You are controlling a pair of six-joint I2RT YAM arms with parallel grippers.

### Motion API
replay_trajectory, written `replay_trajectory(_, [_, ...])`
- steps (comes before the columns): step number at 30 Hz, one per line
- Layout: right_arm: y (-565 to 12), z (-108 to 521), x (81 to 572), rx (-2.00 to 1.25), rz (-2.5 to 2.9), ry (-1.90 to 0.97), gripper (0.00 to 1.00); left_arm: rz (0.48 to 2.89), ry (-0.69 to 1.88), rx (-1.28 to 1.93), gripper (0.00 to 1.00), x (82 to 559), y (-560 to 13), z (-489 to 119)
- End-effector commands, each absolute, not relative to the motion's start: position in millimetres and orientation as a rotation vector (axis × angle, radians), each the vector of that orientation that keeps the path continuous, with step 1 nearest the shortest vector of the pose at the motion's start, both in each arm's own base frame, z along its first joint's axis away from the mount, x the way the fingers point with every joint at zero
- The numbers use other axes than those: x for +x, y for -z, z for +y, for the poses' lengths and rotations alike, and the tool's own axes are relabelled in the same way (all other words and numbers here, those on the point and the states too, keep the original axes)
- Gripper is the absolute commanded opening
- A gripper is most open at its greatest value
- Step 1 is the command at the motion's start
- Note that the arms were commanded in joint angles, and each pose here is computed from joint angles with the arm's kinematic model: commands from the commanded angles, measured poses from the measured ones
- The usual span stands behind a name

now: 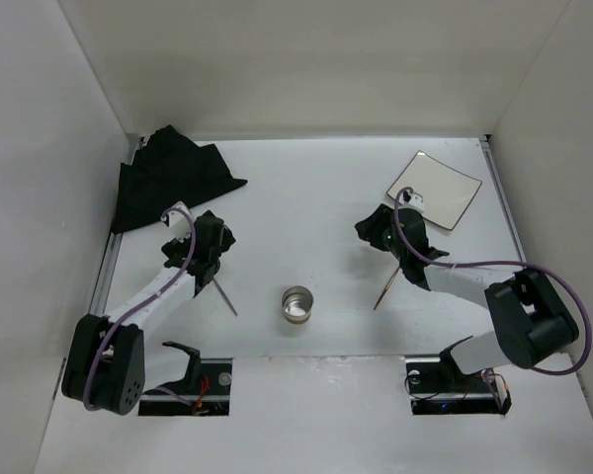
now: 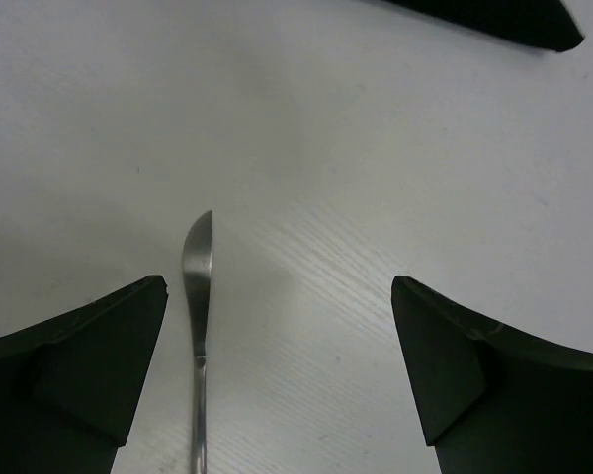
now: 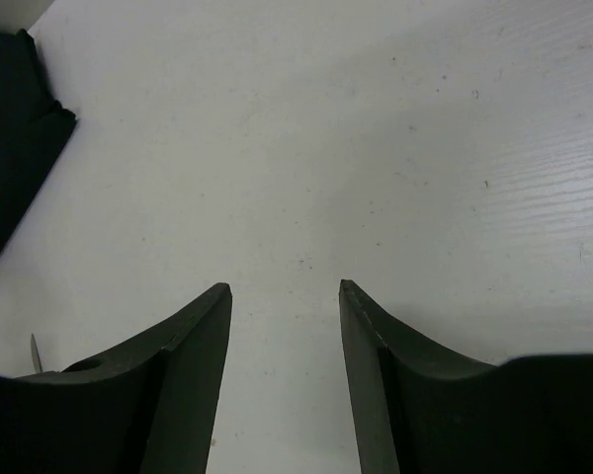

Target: Set the dinner table for one person

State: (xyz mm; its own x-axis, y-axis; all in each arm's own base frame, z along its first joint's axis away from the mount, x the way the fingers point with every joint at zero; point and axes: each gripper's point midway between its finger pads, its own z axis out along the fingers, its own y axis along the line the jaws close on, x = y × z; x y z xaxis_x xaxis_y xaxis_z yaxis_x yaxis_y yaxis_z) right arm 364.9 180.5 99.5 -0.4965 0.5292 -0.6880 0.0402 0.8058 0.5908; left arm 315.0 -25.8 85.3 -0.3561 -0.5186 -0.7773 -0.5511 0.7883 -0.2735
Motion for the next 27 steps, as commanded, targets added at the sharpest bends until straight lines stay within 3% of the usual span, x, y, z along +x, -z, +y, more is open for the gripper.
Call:
replay_trajectory(1, [-129,186,376,0.397,1.934,-0.657,0.54,2.022,-0.068,-0.8,1.0,323,-89,-26])
replay_trajectory(11, [-124,190,377,0.397,1.95,-0.668,0.54,1.916,-0.078,-0.868,1.0,334,-100,-1])
replay_trajectory(13, [-125,193,377,0.382,1.951,-0.681,0.43,1.856,-0.073,-0.89,1.0,340,-106,7])
replay_trajectory(17, [-122,198,377,0.37,1.968,-0.679,0.13,1.714,-0.092,-0.965,1.0,360,-123,32])
replay_trajectory(19, [-119,201,376,0.36,1.984,-0.687,0.07,1.636,-0.152,-1.017,1.0,368,-131,53])
replay_trajectory(24, [-120,201,375,0.355,1.98,-0.681,0.11,1.526,-0.216,-1.047,1.0,390,-156,79])
replay_trajectory(27, [-120,203,375,0.355,1.981,-0.69,0.24,1.443,-0.308,-1.073,1.0,397,-168,106])
